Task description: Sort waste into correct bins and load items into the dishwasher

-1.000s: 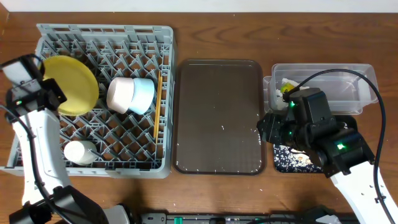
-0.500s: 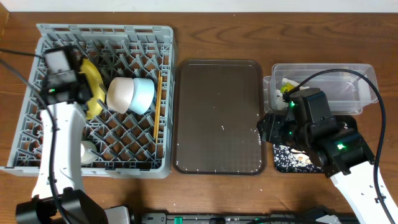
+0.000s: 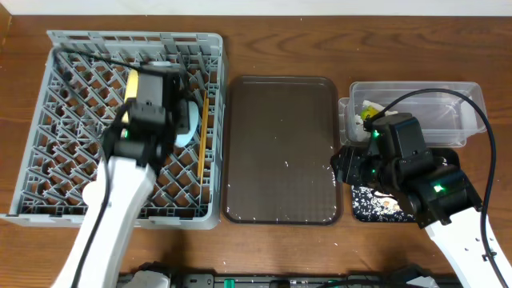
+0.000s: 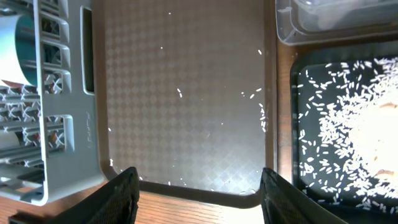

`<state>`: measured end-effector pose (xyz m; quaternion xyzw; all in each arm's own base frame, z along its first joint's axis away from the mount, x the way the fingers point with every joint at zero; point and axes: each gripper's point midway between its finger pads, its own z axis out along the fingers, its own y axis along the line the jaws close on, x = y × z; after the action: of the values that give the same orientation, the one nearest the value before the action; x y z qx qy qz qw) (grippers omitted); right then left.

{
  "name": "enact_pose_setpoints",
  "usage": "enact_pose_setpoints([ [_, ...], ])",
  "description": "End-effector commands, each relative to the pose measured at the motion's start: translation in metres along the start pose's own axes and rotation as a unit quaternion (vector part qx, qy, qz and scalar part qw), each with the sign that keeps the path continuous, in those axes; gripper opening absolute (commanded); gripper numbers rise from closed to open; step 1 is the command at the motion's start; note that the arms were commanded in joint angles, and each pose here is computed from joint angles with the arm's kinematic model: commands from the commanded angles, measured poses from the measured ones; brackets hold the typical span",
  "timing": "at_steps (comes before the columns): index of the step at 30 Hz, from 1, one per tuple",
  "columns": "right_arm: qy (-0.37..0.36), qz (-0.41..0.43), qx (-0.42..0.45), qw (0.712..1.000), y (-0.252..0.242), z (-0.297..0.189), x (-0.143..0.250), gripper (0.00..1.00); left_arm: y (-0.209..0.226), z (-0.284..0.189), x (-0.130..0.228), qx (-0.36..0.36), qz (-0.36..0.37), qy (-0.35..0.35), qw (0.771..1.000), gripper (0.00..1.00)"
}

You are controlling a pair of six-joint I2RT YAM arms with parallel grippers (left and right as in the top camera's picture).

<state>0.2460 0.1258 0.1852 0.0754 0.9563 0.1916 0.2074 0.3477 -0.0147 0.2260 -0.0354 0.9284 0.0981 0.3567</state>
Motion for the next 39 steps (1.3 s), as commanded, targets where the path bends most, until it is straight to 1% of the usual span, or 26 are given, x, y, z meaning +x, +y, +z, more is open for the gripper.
enact_pose_setpoints([
  [1,-0.013,-0.053,-0.020,0.998,0.005,-0.007,-0.004,0.60,-0.016,-0.048,-0.010,0.067,-0.042,-0.049,0.996,0.70],
  [3,-0.020,-0.085,-0.049,0.995,0.016,-0.014,-0.003,0.61,-0.037,-0.071,-0.008,0.143,-0.039,-0.058,0.987,0.72],
  [6,-0.040,-0.132,-0.093,0.986,0.035,-0.028,-0.002,0.63,-0.070,-0.107,-0.004,0.266,-0.027,-0.064,0.961,0.77],
  [8,-0.059,-0.159,-0.114,0.979,0.046,-0.039,0.000,0.65,-0.080,-0.123,0.000,0.310,-0.022,-0.064,0.948,0.81],
  [10,-0.075,-0.176,-0.127,0.973,0.052,-0.049,0.002,0.69,-0.084,-0.130,0.005,0.329,-0.018,-0.059,0.942,0.84],
  [11,-0.080,-0.178,-0.130,0.972,0.053,-0.053,0.002,0.71,-0.083,-0.130,0.007,0.329,-0.018,-0.055,0.943,0.84],
  [12,-0.086,-0.179,-0.133,0.971,0.054,-0.056,0.002,0.89,-0.083,-0.129,0.010,0.326,-0.017,-0.048,0.944,0.84],
  [13,-0.090,-0.180,-0.135,0.970,0.054,-0.059,0.003,0.99,-0.082,-0.128,0.013,0.324,-0.017,-0.042,0.945,0.85],
  [15,-0.093,-0.181,-0.139,0.969,0.055,-0.063,0.004,0.99,-0.083,-0.126,0.016,0.325,-0.017,-0.034,0.945,0.86],
  [16,-0.091,-0.181,-0.142,0.969,0.055,-0.064,0.005,0.99,-0.084,-0.125,0.016,0.325,-0.032,-0.027,0.945,0.86],
  [18,-0.074,-0.181,-0.150,0.969,0.055,-0.063,0.013,0.99,-0.084,-0.122,0.018,0.323,-0.036,-0.018,0.946,0.86],
  [19,-0.065,-0.181,-0.155,0.969,0.056,-0.063,0.017,0.99,-0.084,-0.122,0.019,0.323,-0.036,-0.017,0.946,0.90],
  [22,-0.052,-0.179,-0.155,0.970,0.054,-0.062,0.023,0.99,-0.085,-0.119,0.019,0.321,-0.036,-0.012,0.946,0.91],
  [31,-0.050,-0.184,-0.143,0.971,0.050,-0.060,0.023,0.99,-0.087,-0.114,0.020,0.319,-0.035,-0.004,0.947,0.91],
  [33,-0.081,-0.208,-0.119,0.968,0.045,-0.060,0.011,0.99,-0.087,-0.114,0.020,0.319,-0.035,-0.004,0.947,0.91],
  [35,-0.141,-0.241,-0.099,0.955,0.043,-0.068,-0.009,0.99,-0.087,-0.114,0.020,0.319,-0.035,-0.004,0.947,0.91],
  [38,-0.248,-0.321,-0.092,0.909,0.045,-0.086,-0.033,0.99,-0.087,-0.114,0.020,0.319,-0.035,-0.004,0.947,0.91],
  [39,-0.270,-0.330,-0.089,0.900,0.043,-0.089,-0.036,0.99,-0.087,-0.114,0.020,0.319,-0.035,-0.004,0.947,0.91],
])
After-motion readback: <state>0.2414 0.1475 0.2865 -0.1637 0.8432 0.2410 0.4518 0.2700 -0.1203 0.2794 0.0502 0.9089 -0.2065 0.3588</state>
